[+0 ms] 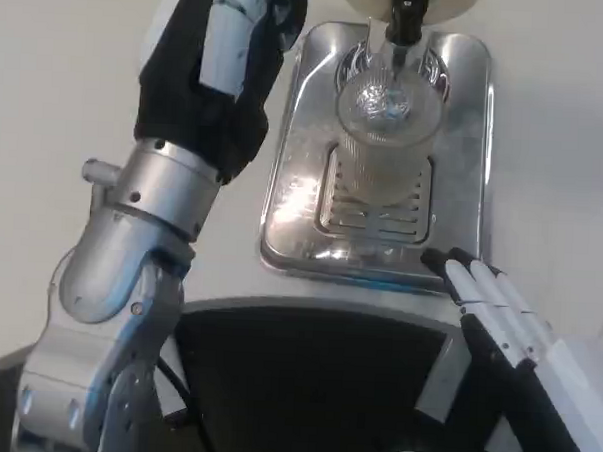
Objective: Grasp the cup under the faucet to collect the drink, then remove the cup.
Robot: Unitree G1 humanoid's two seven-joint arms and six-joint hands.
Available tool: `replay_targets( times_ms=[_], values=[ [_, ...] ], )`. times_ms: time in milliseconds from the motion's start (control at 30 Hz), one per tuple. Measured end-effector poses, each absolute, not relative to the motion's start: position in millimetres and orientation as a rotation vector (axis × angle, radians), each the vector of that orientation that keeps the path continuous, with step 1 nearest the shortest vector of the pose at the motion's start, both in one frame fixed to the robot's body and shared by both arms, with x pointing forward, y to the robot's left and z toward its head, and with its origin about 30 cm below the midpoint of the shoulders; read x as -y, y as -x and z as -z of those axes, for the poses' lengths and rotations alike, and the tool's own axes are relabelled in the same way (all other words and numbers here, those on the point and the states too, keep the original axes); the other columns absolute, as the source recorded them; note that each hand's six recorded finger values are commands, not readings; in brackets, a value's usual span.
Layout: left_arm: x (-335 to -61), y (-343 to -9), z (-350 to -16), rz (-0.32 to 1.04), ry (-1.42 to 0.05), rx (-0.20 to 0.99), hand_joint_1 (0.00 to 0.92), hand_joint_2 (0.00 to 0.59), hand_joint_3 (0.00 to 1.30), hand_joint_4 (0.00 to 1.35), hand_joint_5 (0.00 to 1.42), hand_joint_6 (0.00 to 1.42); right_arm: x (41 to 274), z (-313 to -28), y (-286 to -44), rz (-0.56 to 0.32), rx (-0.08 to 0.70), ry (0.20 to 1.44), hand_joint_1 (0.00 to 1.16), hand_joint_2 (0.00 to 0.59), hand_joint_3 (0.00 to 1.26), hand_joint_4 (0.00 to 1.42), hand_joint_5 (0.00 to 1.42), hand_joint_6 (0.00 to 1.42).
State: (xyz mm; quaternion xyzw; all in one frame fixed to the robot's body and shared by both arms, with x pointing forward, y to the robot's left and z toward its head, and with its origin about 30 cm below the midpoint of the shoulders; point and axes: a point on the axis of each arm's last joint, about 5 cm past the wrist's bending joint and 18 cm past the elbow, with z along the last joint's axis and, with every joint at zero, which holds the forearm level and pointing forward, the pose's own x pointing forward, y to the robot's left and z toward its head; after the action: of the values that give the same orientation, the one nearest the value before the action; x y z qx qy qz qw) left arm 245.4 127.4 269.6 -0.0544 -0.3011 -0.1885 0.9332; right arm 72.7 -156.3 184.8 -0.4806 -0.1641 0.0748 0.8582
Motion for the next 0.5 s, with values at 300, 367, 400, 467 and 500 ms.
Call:
replay_targets(
  times_ms=[300, 367, 400, 467, 500],
  values=[
    [-112, -246, -267, 0.435, 0.128, 0.597, 0.0, 0.257, 0.0, 0.0, 0.0, 0.0, 156, -185, -73, -0.149, 0.346, 1.005, 0.59, 0.327, 0.04, 0.0, 0.02, 0.16],
    [-110, -246, -266, 0.45, 0.122, 0.596, 0.0, 0.258, 0.0, 0.0, 0.0, 0.0, 156, -185, -73, -0.148, 0.348, 1.004, 0.6, 0.328, 0.05, 0.0, 0.02, 0.16],
    [-109, -245, -266, 0.457, 0.12, 0.595, 0.0, 0.258, 0.0, 0.0, 0.0, 0.0, 155, -185, -73, -0.148, 0.349, 1.004, 0.6, 0.329, 0.05, 0.0, 0.02, 0.16],
    [-107, -245, -266, 0.472, 0.115, 0.592, 0.0, 0.259, 0.0, 0.0, 0.0, 0.0, 156, -185, -74, -0.148, 0.349, 1.004, 0.6, 0.329, 0.05, 0.0, 0.02, 0.16],
    [-107, -245, -266, 0.475, 0.113, 0.591, 0.0, 0.259, 0.0, 0.0, 0.0, 0.0, 156, -185, -74, -0.148, 0.349, 1.004, 0.6, 0.329, 0.05, 0.0, 0.02, 0.16]
  ],
)
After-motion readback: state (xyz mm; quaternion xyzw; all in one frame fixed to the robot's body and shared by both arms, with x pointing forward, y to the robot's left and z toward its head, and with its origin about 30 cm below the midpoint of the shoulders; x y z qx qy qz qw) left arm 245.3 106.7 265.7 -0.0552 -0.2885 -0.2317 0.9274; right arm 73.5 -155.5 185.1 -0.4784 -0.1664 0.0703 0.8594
